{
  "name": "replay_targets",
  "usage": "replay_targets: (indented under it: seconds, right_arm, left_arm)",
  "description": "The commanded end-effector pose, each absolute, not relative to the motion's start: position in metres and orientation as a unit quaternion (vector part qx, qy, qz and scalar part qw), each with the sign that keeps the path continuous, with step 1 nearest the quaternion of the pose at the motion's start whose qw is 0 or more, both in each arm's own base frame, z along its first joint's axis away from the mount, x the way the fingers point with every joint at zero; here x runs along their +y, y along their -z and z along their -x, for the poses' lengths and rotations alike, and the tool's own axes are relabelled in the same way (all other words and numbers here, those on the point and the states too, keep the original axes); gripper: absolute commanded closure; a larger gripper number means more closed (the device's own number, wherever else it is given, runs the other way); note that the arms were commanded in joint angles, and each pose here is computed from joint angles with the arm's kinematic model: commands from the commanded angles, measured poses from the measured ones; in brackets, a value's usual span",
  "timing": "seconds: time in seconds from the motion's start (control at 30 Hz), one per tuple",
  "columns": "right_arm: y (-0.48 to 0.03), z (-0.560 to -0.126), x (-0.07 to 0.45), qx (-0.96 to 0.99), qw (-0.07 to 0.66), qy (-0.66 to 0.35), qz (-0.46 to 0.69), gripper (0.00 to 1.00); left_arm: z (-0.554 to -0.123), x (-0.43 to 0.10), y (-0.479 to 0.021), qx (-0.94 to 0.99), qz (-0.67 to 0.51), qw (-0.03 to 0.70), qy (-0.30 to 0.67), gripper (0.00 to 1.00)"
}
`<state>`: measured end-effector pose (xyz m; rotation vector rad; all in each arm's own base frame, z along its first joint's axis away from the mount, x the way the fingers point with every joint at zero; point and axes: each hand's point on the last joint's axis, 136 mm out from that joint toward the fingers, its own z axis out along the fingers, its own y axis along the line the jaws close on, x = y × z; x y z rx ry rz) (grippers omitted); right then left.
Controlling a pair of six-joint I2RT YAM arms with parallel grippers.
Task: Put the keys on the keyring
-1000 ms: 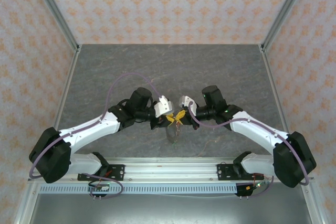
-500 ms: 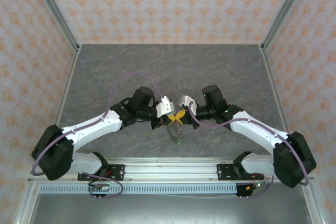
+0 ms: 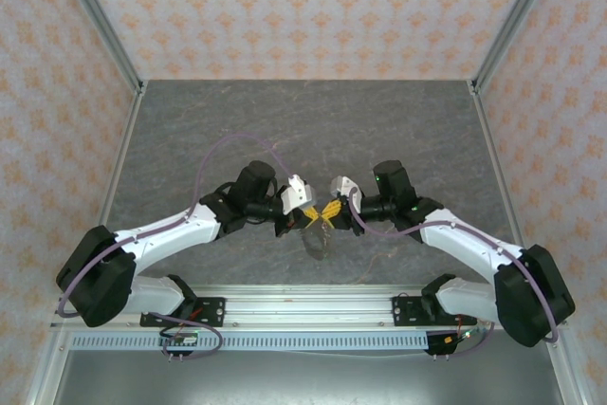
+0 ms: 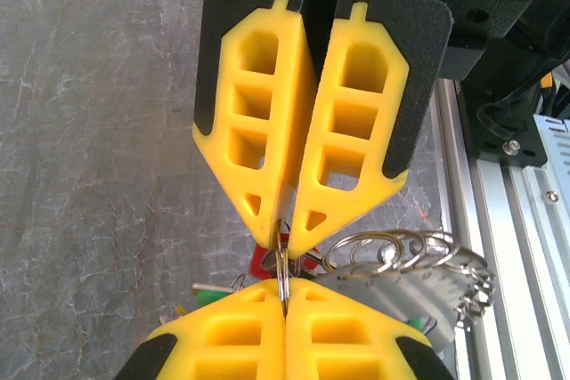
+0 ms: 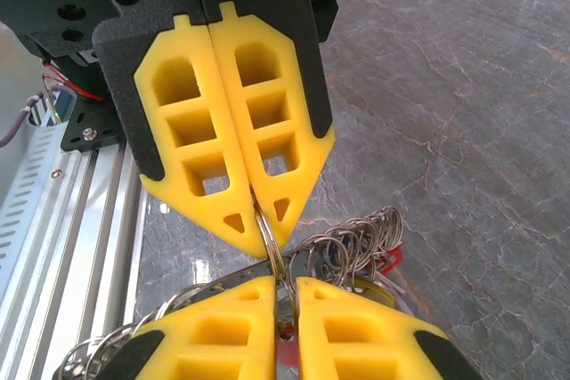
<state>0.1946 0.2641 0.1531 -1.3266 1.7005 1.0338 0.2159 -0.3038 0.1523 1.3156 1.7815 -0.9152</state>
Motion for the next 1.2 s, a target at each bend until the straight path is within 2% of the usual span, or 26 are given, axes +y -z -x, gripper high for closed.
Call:
replay_targets:
  seconds: [0.0,0.23,0.4,0.47,0.6,0.7,1.17]
  right_arm:
    - [-0.156,-0.198,0.268,0.644,0.377,-0.421,0.515,0.89]
    - [-0.164,-0.202,0.274,0.632,0.385,-0.435,0.513,0.87]
    - [-0.161,-0.206,0.273,0.64,0.385,-0.425,0.511,1.0]
    - [-0.159,-0.206,0.272,0.644,0.383,-0.417,0.514,1.0]
    - [-0.169,-0.205,0.271,0.639,0.389,-0.412,0.519,1.0]
    - [-0.169,-0.202,0.269,0.647,0.376,-0.385,0.54,1.0]
    - [-0.18,-0.193,0.271,0.648,0.352,-0.335,0.586,1.0]
  left_arm:
    - [-0.216,-0.313,-0.184,0.654,-0.504,0.408,0.389,1.0]
    - [-0.212,-0.318,-0.183,0.647,-0.504,0.398,0.412,1.0]
    - [-0.212,-0.317,-0.182,0.649,-0.502,0.397,0.411,1.0]
    - [-0.214,-0.315,-0.181,0.655,-0.498,0.401,0.403,1.0]
    - [-0.218,-0.305,-0.169,0.681,-0.507,0.387,0.36,0.84]
    - [-0.219,-0.299,-0.163,0.69,-0.52,0.38,0.331,0.78]
    - [-0.223,-0.305,-0.163,0.69,-0.545,0.36,0.311,0.74]
